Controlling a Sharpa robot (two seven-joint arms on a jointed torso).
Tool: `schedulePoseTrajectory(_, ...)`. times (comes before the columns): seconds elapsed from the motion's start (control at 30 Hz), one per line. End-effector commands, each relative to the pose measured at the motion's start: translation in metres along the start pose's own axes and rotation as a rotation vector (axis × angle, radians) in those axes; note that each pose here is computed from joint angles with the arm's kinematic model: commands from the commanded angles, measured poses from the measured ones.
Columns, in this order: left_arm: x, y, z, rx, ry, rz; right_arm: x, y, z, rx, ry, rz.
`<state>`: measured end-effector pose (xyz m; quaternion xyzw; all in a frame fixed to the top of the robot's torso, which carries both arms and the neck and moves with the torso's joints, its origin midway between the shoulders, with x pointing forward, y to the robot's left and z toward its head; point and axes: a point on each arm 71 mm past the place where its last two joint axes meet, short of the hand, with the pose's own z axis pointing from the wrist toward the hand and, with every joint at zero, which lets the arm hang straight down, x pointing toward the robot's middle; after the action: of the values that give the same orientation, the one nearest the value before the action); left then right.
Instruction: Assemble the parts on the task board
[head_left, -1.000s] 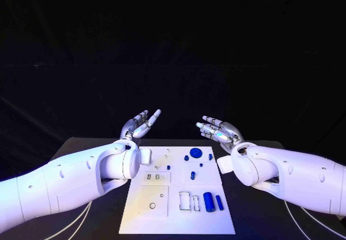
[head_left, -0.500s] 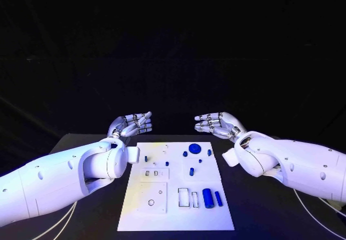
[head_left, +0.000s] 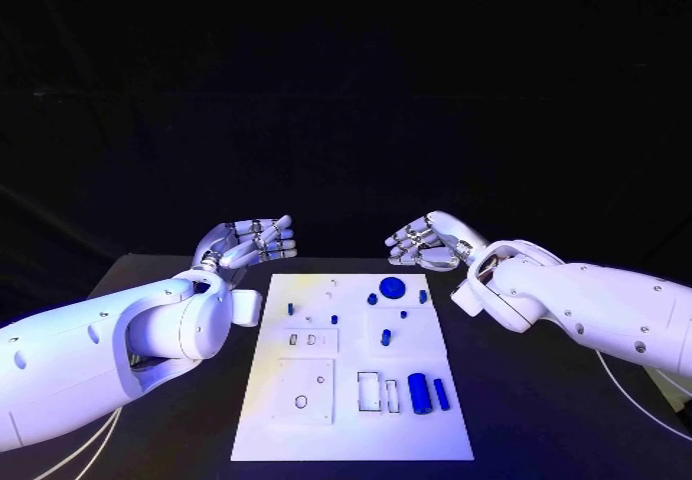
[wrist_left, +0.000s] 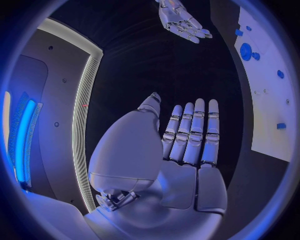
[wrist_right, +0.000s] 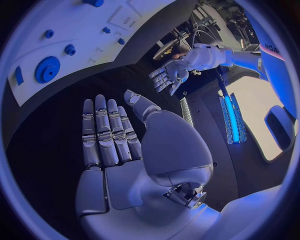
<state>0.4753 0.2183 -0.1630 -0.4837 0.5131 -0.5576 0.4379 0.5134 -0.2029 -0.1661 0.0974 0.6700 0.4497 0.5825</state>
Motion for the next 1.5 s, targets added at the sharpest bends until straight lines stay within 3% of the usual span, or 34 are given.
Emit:
schedulePoseTrajectory(0.03,0.0085,-0.0091,-0.0044,0.024,0.081,-0.017,0.004,0.004,0.003,-0.004,0.101,-0.263)
schedulePoseTrajectory(0.23,0.0144,-0.0201,-0.0119,0.040,0.120,-0.030,0.005,0.012,0.009,-0.009,0.139,-0.495)
schedulePoseTrajectory(0.37,0.0167,-0.0273,-0.0147,0.052,0.135,-0.038,0.005,0.017,0.013,-0.006,0.121,-0.600)
schedulePoseTrajectory(0.67,0.0170,-0.0441,-0.0157,0.084,0.144,-0.038,0.013,0.025,0.019,-0.008,0.147,-0.706)
schedulePoseTrajectory(1.5,0.0195,-0.0518,-0.0186,0.091,0.160,-0.040,0.024,0.028,0.024,0.010,0.220,-0.759)
